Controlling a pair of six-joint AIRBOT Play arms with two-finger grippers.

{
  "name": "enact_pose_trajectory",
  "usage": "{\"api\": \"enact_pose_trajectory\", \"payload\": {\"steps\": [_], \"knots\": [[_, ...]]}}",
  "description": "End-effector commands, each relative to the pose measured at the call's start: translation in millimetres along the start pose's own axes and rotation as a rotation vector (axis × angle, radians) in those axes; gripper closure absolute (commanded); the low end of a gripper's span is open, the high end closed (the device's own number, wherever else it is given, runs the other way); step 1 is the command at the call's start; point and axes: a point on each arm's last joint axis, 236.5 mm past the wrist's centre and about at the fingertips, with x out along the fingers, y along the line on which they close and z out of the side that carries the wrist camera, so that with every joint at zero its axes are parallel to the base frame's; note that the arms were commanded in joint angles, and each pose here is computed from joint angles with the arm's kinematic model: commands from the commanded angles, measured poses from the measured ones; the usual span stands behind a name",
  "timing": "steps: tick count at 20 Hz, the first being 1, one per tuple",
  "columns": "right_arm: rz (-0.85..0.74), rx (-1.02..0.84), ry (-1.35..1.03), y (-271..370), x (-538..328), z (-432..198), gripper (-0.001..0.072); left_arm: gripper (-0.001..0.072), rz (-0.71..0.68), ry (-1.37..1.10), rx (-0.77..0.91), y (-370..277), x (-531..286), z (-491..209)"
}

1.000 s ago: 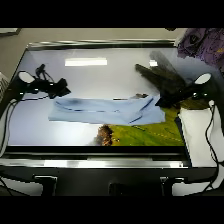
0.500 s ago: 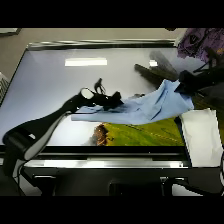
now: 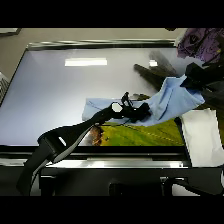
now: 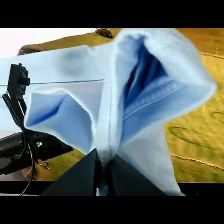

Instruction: Fold the clothes and pants, and hang the long-sleeved shirts on hangers.

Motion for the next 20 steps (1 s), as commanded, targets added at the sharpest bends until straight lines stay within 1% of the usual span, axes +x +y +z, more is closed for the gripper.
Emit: {"api": "enact_pose_trajectory", "payload": {"steps": [1,3,5,6,8,10,11,13,16,18,20], "knots": [[0.002,0.021,-0.008,1,-1,1,0.0681,0.0698,0.016,0.052,-0.009,2,-6,0],[0.037,0.035,-0.022,9,-2,5,0.0681,0.0699,0.119,0.076,0.065,15,-42,22],[0.115,0.058,-0.032,30,-2,7,0.0681,0.0698,0.321,0.032,0.140,39,-105,63],[0.141,0.060,-0.034,41,-1,7,0.0681,0.0698,0.433,-0.014,0.171,50,-147,87],[0.166,0.039,-0.009,69,6,-3,0.0681,0.0695,0.672,-0.151,0.250,66,-258,141],[0.187,0.003,0.006,104,16,-16,0.0681,0.0694,0.861,-0.307,0.287,70,-373,179],[0.192,-0.016,0.009,123,23,-23,0.0681,0.0693,0.918,-0.374,0.296,67,-425,190],[0.208,-0.047,0.024,160,38,-40,0.0681,0.0693,0.960,-0.495,0.286,61,-513,200],[0.268,-0.081,0.065,219,70,-69,0.0682,0.0692,0.965,-0.660,0.183,62,-613,197],[0.290,-0.083,0.101,250,103,-87,0.0682,0.0692,0.971,-0.735,0.122,68,-657,192],[0.302,-0.064,0.157,272,140,-105,0.0682,0.0692,0.977,-0.779,0.085,74,-684,189]]}}
